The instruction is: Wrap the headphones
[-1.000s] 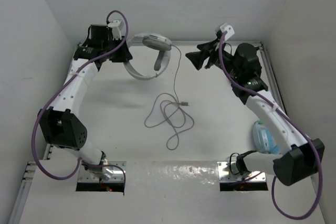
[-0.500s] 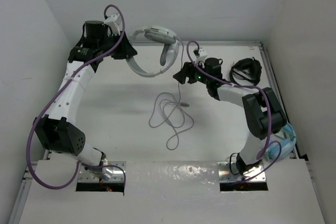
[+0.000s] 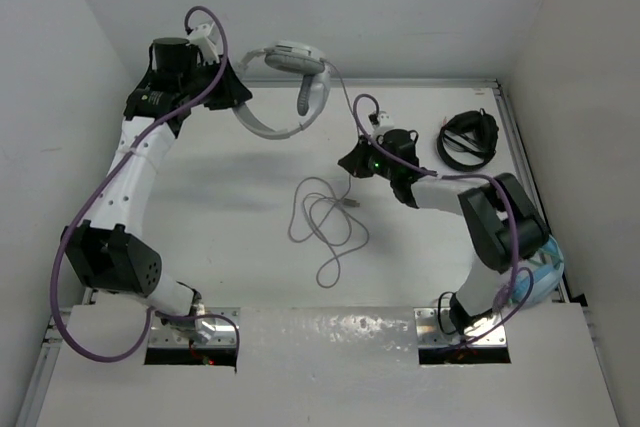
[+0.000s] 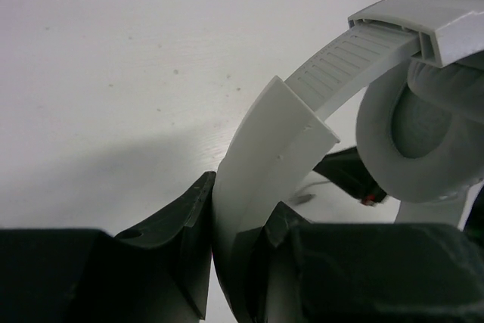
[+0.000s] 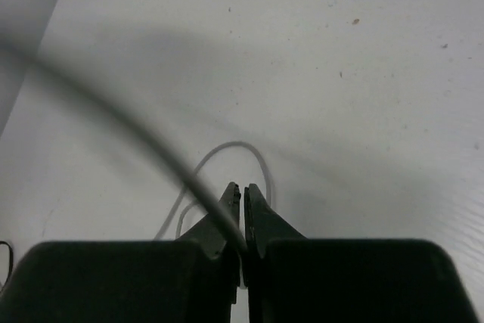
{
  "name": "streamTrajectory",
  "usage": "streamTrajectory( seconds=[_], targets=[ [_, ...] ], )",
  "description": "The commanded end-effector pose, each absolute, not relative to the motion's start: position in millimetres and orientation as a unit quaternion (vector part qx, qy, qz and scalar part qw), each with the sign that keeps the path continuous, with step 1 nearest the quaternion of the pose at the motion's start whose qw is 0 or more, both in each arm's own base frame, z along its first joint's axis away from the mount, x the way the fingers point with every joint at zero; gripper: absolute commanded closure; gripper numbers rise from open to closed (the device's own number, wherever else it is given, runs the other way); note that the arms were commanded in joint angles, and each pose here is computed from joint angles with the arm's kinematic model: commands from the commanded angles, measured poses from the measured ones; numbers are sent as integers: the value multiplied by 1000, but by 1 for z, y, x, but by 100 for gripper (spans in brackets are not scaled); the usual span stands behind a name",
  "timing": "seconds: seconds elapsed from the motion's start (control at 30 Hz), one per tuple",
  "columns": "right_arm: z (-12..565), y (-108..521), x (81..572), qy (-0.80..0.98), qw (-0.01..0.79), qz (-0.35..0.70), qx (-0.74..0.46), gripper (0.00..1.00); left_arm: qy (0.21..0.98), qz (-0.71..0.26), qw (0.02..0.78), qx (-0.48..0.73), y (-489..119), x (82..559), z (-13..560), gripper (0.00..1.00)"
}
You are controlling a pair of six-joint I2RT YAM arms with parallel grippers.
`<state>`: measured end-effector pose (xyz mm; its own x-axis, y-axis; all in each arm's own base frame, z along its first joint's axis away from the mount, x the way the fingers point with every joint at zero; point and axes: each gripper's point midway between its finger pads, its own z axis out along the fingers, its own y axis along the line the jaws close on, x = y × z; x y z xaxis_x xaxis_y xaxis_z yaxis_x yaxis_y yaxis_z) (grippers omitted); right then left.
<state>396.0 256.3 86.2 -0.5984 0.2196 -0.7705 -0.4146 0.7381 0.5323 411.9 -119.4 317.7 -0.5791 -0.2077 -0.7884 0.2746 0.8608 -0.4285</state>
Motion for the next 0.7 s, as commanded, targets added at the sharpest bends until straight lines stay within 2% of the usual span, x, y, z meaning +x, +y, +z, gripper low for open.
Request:
streamTrajectory(
  seconds=[0.0, 0.07, 0.1, 0.13, 0.17, 0.2, 0.37, 0.67],
  targets=[
    [139, 251, 386, 816, 488, 279, -135, 100, 828, -227, 513, 12, -104, 438, 345, 100],
    [173, 253, 368, 809, 501, 240, -191, 100, 849, -175, 497, 33, -93, 445, 328, 100],
    [162, 244, 346, 836, 454, 213, -222, 100, 852, -159, 497, 44, -92, 455, 327, 100],
    [193, 244, 343, 818, 472, 195, -265, 100, 855, -144, 496, 52, -91, 459, 324, 100],
    [183, 233, 324, 840, 427, 166, -291, 100, 859, -110, 494, 77, -91, 467, 315, 100],
    [210, 231, 326, 825, 443, 146, -320, 100, 858, -92, 497, 91, -93, 471, 314, 100],
    [245, 188, 300, 842, 383, 56, -375, 100, 850, -40, 505, 148, -115, 496, 311, 100],
    [368, 134, 316, 771, 479, -102, -407, 100, 803, 46, 516, 295, -168, 509, 303, 100]
  ],
)
